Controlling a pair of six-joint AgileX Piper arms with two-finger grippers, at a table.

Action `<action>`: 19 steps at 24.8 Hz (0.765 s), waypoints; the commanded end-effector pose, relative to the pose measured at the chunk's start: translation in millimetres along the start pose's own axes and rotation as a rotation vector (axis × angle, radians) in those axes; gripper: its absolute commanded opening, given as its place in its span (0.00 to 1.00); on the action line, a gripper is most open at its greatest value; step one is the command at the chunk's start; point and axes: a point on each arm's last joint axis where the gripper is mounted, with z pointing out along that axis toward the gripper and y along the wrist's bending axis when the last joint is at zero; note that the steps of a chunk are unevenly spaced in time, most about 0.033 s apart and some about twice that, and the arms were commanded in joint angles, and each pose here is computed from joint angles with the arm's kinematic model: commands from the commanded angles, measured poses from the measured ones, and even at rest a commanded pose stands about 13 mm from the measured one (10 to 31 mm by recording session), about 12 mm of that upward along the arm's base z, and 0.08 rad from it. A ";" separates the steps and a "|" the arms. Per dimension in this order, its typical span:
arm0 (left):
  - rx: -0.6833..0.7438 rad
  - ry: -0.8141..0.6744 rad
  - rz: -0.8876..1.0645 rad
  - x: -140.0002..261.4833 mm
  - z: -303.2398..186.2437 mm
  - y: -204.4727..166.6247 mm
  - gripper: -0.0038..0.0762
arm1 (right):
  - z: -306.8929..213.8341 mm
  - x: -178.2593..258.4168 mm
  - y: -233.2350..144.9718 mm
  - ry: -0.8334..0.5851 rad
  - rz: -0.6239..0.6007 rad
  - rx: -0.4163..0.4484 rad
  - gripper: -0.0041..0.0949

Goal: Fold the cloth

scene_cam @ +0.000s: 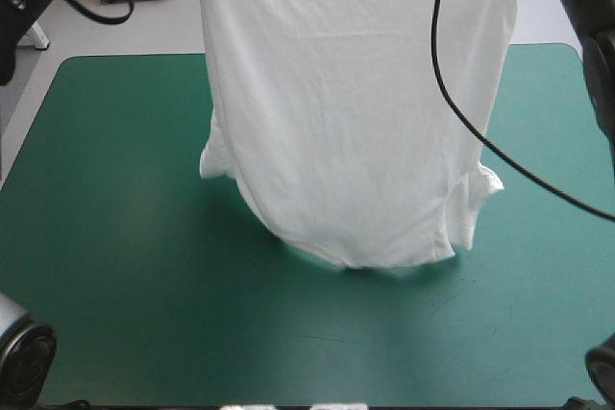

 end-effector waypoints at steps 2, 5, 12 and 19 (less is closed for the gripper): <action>-0.126 -0.287 -0.042 -4.9 19.1 19.2 0.04 | 46.8 6.4 -19.9 -0.163 0.102 -0.011 0.02; -0.171 -0.344 -0.099 15.7 42.9 37.3 0.04 | 77.7 14.4 -37.7 -0.257 0.159 -0.013 0.02; -0.158 -0.436 -0.083 33.3 70.2 52.5 0.04 | 131.9 46.1 -62.2 -0.331 0.264 -0.103 0.02; -0.010 0.089 -0.099 101.0 93.5 46.1 0.04 | 161.4 114.2 -36.0 0.178 0.125 -0.208 0.02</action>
